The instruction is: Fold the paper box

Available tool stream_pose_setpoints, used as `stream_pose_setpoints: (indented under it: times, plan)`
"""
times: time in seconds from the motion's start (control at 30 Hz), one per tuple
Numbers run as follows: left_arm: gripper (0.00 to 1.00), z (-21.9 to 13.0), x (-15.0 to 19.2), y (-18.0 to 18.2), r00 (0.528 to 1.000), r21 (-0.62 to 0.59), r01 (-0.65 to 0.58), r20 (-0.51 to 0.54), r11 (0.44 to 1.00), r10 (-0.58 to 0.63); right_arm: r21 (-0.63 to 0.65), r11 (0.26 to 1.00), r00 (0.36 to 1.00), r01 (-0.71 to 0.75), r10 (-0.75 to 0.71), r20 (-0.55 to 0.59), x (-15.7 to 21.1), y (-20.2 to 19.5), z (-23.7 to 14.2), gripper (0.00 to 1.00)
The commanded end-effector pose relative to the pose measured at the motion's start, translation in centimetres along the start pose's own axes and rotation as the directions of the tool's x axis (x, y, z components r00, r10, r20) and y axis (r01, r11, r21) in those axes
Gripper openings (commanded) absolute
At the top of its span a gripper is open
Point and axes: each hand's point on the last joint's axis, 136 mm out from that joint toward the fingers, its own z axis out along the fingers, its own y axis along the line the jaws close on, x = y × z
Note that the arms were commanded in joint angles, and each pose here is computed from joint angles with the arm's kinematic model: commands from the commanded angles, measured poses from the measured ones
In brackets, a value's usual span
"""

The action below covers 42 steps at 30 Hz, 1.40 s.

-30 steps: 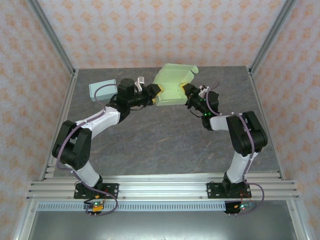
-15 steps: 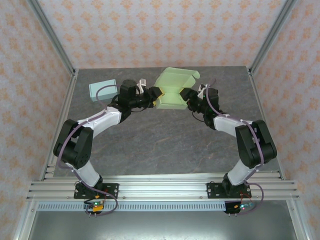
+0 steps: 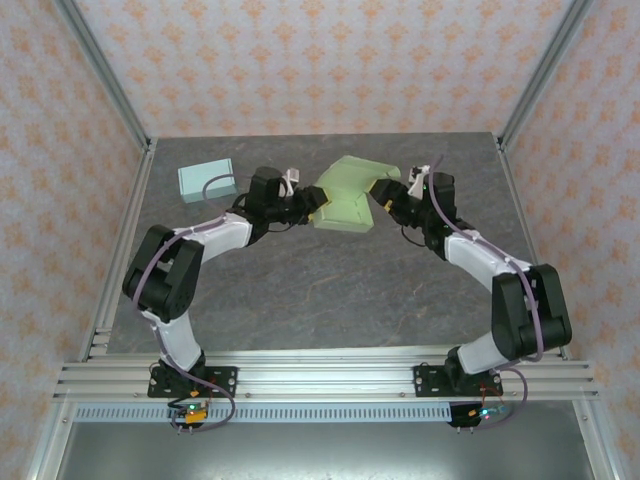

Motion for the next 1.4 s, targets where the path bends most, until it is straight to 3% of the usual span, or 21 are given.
stream_pose_setpoints:
  times: [0.0,0.1,0.2,0.37,0.5,0.67,1.03,1.37]
  plan:
    - [0.36,1.3,0.8,1.5,0.994,-0.021,-0.095,-0.059,0.995,0.094,0.113,0.977,0.983,0.181,-0.179,-0.035,0.5,-1.3,-1.5,0.66]
    - [0.36,2.8,1.6,4.7,0.99,-0.049,-0.082,-0.12,0.995,0.076,0.19,0.944,0.962,0.271,-0.27,-0.032,0.4,-2.5,-2.5,0.65]
    - [0.39,3.7,1.4,5.4,0.991,-0.007,-0.032,-0.13,0.999,0.031,0.23,0.917,0.944,0.327,-0.329,-0.029,0.0,-2.9,-3.2,0.64]
    - [0.46,4.3,1.7,7.2,0.981,-0.077,-0.077,-0.186,0.994,0.062,0.291,0.864,0.911,0.41,-0.405,-0.08,-0.2,-3.9,-3.6,0.63]
    - [0.69,3.7,1.6,7.2,0.979,-0.094,-0.105,-0.182,0.99,0.086,0.313,0.833,0.888,0.457,-0.449,-0.102,-0.4,-4.6,-3.7,0.63]
    - [0.79,2.0,1.6,7.0,0.974,-0.139,-0.149,-0.19,0.979,0.121,0.3,0.806,0.86,0.51,-0.489,-0.147,-0.6,-4.4,-3.3,0.64]
    - [0.85,-2.8,2.0,4.7,0.949,-0.228,-0.29,-0.194,0.93,0.248,0.232,0.801,0.832,0.551,-0.51,-0.216,-0.2,-3.9,-1.8,0.64]
    - [0.85,-3.2,2.2,8.5,0.96,-0.339,-0.247,-0.213,0.908,0.182,0.208,0.766,0.792,0.608,-0.568,-0.223,0.8,-5.0,-1.7,0.63]
